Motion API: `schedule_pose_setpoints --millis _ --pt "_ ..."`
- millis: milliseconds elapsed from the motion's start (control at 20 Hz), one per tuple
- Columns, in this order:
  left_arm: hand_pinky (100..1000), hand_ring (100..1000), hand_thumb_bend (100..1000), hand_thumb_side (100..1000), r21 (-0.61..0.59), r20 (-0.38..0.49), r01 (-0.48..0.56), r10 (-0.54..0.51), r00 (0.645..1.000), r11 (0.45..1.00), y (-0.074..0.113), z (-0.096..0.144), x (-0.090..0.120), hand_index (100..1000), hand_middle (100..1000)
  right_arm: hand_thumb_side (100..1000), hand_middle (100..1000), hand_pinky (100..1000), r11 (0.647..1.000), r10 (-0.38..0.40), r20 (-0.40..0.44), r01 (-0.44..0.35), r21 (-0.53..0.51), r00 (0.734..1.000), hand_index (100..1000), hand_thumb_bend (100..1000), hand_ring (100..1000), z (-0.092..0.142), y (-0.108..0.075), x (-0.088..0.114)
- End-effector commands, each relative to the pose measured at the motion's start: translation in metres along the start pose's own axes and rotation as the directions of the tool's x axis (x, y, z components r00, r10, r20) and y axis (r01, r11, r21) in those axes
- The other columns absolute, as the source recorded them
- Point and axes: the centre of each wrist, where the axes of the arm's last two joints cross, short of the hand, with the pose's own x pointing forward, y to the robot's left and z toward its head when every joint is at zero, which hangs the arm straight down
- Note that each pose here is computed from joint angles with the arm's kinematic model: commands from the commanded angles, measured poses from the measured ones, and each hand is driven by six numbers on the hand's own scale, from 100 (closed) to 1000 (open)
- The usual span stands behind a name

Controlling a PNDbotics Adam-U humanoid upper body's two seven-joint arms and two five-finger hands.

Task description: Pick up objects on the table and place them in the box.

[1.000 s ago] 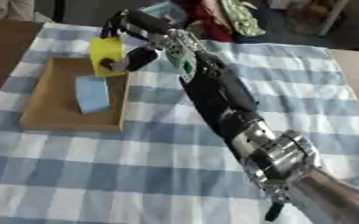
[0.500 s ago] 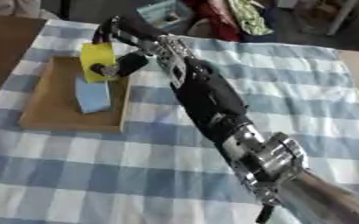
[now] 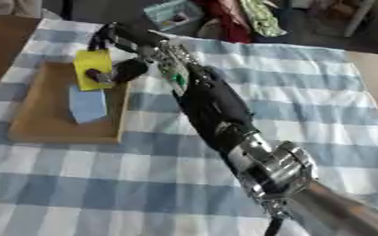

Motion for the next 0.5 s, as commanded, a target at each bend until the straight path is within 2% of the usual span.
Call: schedule_pose_setpoints --millis 50,250,500 --pt "594 561 616 148 -0.003 0.032 0.011 -0.011 0.999 1.0 0.003 -0.003 0.008 698 534 747 793 783 1.0 0.012 0.042 -0.012 -0.002 0.999 802 186 839 -0.005 -0.015 0.004" --pt "594 561 616 149 -0.002 0.032 0.014 -0.014 0.999 1.0 0.004 -0.004 0.008 698 534 808 821 795 1.0 -0.004 0.056 0.004 0.003 0.998 820 146 853 -0.005 -0.019 0.004" --pt "594 561 617 149 -0.002 0.03 0.017 -0.017 0.999 1.0 0.004 -0.003 0.008 698 534 815 847 804 1.0 -0.016 0.067 0.017 -0.017 0.998 833 150 864 -0.006 -0.027 0.006"
